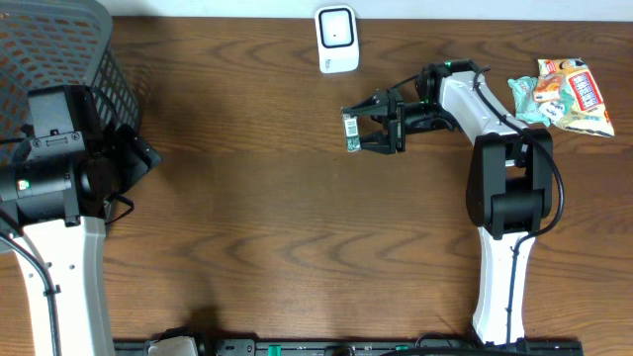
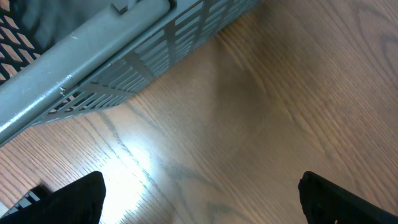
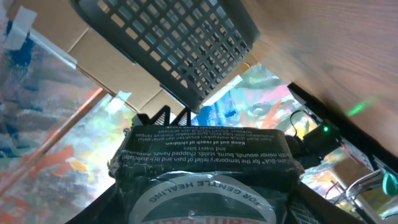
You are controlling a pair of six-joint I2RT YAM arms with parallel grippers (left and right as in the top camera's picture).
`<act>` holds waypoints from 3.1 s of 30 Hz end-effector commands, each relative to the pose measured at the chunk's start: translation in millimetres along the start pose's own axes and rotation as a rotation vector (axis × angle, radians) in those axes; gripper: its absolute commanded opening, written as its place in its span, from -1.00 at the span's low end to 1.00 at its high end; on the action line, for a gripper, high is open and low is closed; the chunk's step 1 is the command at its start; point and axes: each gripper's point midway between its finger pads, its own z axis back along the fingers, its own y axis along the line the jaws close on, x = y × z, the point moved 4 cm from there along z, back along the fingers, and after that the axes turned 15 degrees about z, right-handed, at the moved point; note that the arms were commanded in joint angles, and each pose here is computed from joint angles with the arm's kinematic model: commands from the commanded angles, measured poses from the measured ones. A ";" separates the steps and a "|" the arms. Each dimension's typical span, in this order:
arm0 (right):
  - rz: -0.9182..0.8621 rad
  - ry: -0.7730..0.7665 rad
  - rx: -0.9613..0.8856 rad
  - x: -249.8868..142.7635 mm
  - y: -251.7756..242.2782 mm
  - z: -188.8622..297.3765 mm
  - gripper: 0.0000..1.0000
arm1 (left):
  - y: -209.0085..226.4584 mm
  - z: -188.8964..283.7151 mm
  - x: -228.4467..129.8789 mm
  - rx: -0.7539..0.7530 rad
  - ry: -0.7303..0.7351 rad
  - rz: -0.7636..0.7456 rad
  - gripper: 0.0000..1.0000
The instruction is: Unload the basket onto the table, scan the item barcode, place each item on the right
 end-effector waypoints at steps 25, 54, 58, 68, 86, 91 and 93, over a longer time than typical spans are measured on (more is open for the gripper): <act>0.051 -0.051 0.055 6.1 4.5 23.9 0.15 | 0.7 0.5 1.2 0.002 -0.004 0.012 0.95; 0.063 -0.050 0.054 6.8 4.5 22.9 0.15 | 0.7 0.5 1.2 0.002 -0.004 0.012 0.95; 0.066 -0.049 0.054 6.9 4.4 22.6 0.15 | 0.7 0.5 1.2 0.002 -0.004 0.012 0.95; 0.109 -0.048 0.051 9.9 4.5 21.6 0.15 | 0.7 0.5 1.2 0.002 -0.004 0.012 0.95; 0.318 -0.116 -0.439 60.4 -40.8 -35.9 0.11 | 0.8 0.5 1.1 0.003 -0.004 0.012 0.95; 0.411 -0.185 -0.632 76.4 -54.0 -47.1 0.07 | 0.7 0.5 1.2 0.002 -0.004 0.012 0.95; 0.419 -0.224 -0.730 81.7 -60.9 -44.6 0.07 | 0.7 0.5 1.2 0.002 -0.004 0.012 0.95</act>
